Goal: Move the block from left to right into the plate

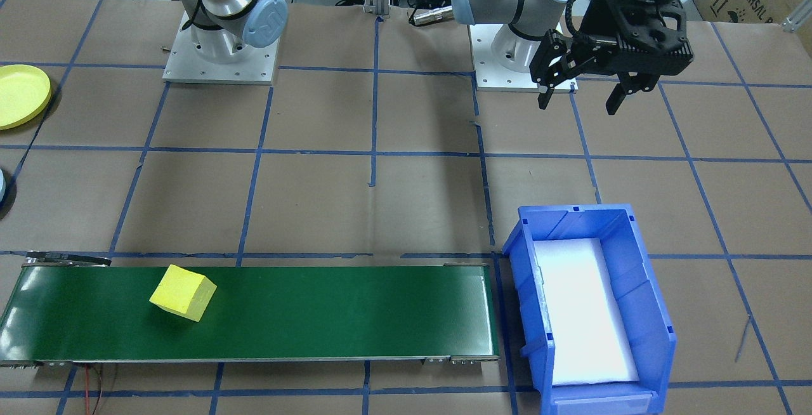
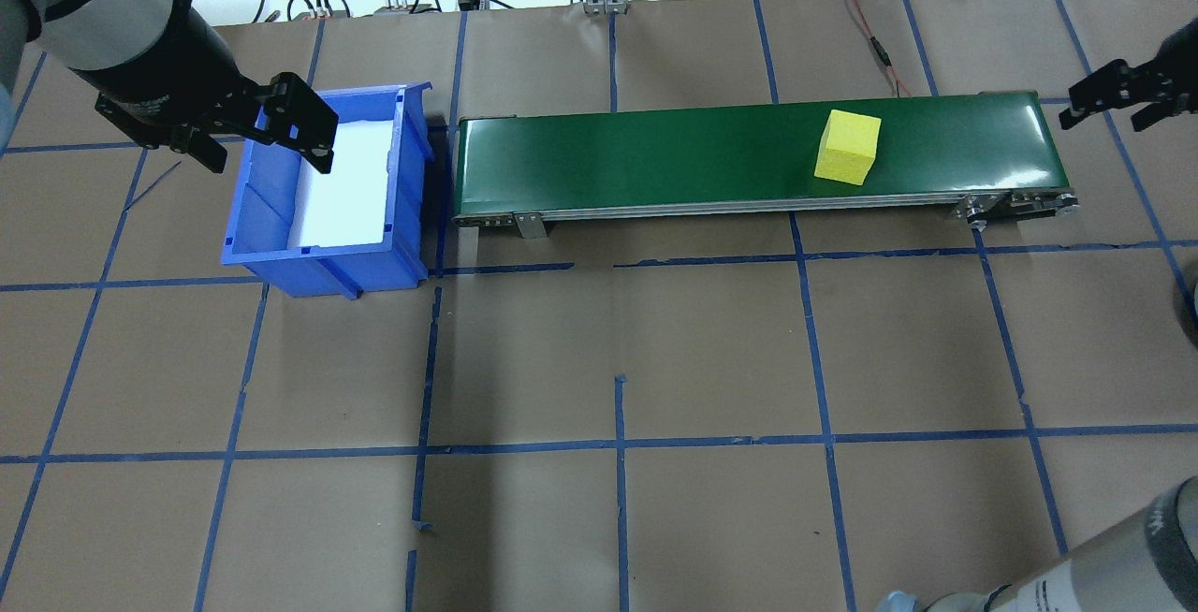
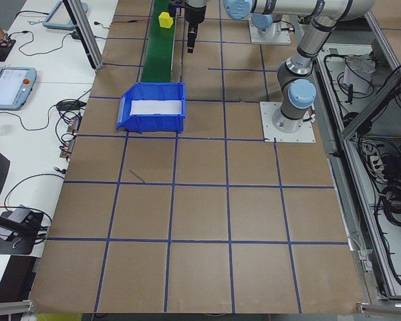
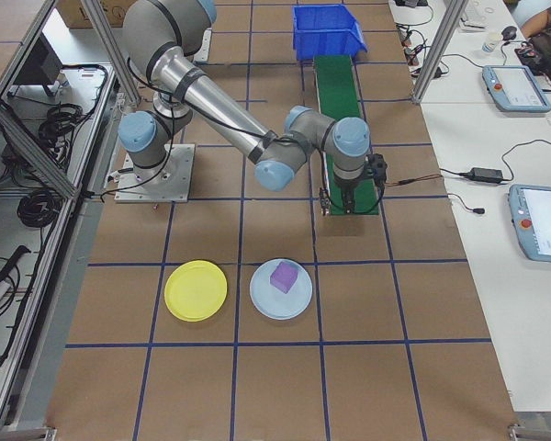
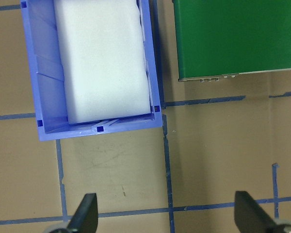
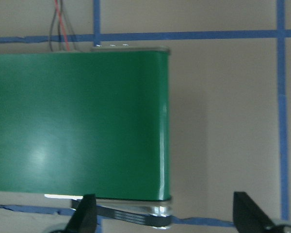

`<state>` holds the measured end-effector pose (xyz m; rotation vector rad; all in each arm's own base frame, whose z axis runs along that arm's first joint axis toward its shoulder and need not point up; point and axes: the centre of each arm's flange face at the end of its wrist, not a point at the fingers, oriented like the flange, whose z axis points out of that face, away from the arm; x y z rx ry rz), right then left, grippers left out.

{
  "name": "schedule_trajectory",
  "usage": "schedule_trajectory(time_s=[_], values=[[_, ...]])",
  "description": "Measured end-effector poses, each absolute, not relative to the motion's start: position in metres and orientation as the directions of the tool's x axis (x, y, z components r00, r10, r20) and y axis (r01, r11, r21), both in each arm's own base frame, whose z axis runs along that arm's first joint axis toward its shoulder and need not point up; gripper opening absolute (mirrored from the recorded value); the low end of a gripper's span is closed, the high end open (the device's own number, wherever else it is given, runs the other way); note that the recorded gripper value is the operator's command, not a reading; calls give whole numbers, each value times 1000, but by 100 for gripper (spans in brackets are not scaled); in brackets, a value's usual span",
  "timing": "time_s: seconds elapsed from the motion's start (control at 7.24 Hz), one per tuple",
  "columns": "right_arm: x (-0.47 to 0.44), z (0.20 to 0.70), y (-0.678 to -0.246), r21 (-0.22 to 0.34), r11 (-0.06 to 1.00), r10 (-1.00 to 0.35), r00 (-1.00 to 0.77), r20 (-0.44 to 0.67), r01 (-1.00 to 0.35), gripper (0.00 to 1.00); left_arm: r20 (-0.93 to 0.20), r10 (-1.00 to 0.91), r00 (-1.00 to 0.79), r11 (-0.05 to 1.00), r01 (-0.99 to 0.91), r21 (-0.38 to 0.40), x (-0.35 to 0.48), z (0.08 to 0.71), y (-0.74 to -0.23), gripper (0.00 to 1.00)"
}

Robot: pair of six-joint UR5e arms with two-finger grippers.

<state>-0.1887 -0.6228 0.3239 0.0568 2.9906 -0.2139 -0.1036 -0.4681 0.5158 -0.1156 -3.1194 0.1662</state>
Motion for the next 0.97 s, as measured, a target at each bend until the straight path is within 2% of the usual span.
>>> schedule_trajectory(time_s=[0.41, 0.97], values=[[-124, 342, -650, -132, 956, 212, -931, -298, 260, 100, 10, 81, -997, 992, 80, -102, -104, 514, -468, 100], [-93, 330, -657, -94, 953, 246, -917, -314, 288, 100, 9, 85, -996, 991, 84, -101, -105, 513, -467, 100]])
